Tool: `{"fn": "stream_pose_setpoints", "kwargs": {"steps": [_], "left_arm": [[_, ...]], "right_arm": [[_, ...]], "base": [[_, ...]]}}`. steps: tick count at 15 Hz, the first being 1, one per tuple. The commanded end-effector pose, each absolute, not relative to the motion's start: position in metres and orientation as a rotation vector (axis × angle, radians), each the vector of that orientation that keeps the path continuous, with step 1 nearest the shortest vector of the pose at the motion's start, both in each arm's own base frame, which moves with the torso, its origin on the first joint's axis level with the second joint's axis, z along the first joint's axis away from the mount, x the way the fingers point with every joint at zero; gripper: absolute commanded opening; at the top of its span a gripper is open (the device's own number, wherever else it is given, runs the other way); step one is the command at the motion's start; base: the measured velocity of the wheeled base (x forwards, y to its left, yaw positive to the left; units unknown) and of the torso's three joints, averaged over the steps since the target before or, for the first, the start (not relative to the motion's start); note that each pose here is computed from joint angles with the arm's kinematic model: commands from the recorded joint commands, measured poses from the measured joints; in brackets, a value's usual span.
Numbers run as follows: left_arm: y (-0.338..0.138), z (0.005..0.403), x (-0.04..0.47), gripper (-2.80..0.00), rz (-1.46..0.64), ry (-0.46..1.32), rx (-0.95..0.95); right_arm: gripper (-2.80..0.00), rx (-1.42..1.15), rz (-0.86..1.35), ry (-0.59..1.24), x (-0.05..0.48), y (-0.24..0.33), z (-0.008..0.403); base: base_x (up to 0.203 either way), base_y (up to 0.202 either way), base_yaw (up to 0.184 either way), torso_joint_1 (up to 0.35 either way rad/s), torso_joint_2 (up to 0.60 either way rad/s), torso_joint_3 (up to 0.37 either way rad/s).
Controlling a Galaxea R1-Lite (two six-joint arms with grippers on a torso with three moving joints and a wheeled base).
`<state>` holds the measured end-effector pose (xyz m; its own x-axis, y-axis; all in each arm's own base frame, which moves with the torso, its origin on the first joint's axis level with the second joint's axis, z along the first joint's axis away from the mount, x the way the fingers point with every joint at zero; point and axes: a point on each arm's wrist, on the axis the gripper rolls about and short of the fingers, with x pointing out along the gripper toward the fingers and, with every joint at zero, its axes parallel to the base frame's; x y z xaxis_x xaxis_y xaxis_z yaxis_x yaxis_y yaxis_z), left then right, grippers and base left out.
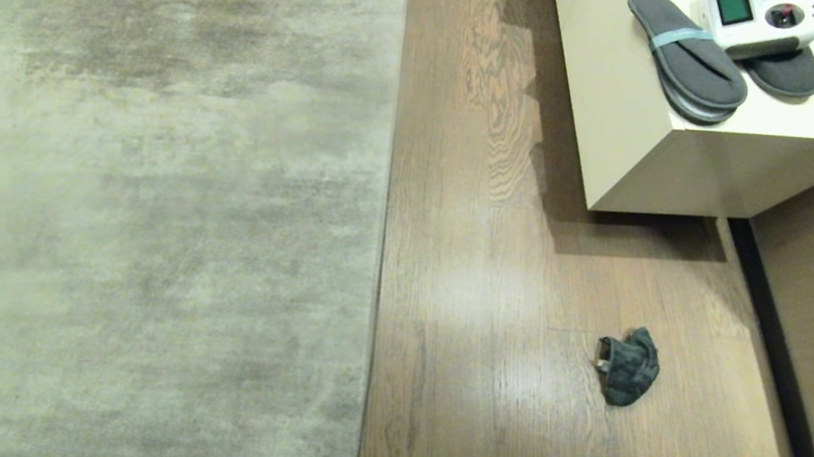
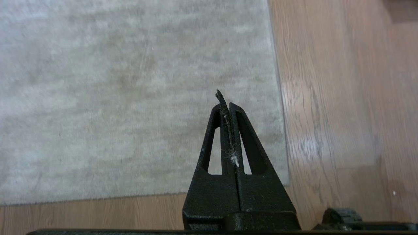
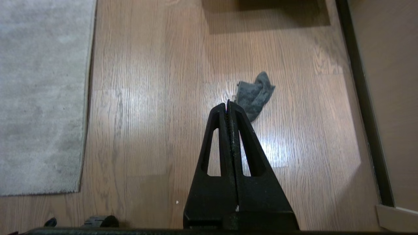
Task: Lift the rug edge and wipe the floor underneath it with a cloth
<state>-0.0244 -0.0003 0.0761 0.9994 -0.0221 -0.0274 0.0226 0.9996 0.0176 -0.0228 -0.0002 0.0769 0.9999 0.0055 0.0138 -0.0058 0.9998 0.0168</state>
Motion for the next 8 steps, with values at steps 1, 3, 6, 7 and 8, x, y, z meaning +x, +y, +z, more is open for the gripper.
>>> {"fn": "stream_pose_setpoints", "kwargs": {"steps": [1,3,6,7,8], "left_arm": [[-0.0003,0.0764,-0.0241,-2.8,-0.023,0.024,0.018],[-0.0003,0.0763,-0.0241,-2.8,-0.023,0.024,0.018],[-0.0003,0.0759,-0.024,-2.8,-0.022,0.026,0.018],[-0.0003,0.0759,-0.024,-2.8,-0.023,0.026,0.018],[-0.0003,0.0761,-0.024,-2.8,-0.023,0.024,0.018]], "right_arm": [[-2.8,0.017,0.006,-0.012,-0.0227,-0.0002,0.0769],[-2.8,0.017,0.006,-0.012,-0.0227,-0.0002,0.0769],[-2.8,0.017,0.006,-0.013,-0.0227,-0.0002,0.077],[-2.8,0.017,0.006,-0.013,-0.0227,-0.0002,0.077],[-2.8,0.017,0.006,-0.012,-0.0227,-0.0002,0.0769]], "base": [[0.0,0.0,0.0,0.007,0.0,0.196],[0.0,0.0,0.0,-0.001,0.0,0.202],[0.0,0.0,0.0,0.004,0.0,0.199],[0.0,0.0,0.0,0.006,0.0,0.207],[0.0,0.0,0.0,0.007,0.0,0.205]]}}
